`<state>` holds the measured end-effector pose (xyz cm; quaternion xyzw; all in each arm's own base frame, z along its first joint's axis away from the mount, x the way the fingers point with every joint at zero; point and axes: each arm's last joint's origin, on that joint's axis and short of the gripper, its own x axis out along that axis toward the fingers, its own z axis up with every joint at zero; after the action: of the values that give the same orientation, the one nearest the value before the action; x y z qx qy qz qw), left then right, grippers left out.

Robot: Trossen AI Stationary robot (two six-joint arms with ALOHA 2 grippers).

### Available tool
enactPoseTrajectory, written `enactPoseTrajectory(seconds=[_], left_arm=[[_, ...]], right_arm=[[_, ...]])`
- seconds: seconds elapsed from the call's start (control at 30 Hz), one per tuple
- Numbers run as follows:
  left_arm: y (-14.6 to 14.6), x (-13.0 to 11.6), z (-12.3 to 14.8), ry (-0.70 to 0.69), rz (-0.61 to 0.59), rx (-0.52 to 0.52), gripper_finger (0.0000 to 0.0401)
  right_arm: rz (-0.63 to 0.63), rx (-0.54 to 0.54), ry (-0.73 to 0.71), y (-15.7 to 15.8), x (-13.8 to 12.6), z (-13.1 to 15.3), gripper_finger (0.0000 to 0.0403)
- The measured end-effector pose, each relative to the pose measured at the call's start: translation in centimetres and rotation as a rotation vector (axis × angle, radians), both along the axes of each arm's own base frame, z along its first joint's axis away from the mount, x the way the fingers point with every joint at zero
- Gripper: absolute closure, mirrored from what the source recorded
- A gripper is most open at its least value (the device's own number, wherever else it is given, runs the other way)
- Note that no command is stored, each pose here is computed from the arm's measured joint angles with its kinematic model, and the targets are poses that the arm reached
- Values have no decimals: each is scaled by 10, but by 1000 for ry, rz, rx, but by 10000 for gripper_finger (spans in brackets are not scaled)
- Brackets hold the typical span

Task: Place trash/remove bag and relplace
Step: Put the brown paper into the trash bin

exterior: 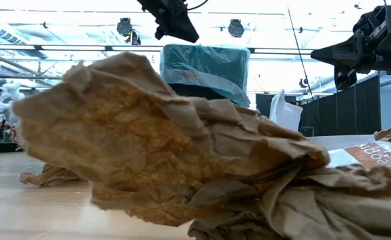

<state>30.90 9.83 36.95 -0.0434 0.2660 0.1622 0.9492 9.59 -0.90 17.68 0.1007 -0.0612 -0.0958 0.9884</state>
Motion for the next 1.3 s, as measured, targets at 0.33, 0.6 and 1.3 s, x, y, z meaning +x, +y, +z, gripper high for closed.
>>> enactPoseTrajectory(seconds=[0.33,0.6,1.3], left_arm=[[-14,-52,52,-137,12,165,321],[-36,-103,64,-87,-63,78,321],[-123,-163,-74,235,8,-484,321]], right_arm=[[0,0,0,0,0,0,403],[0,0,0,0,0,0,403],[0,0,0,0,0,0,403]])
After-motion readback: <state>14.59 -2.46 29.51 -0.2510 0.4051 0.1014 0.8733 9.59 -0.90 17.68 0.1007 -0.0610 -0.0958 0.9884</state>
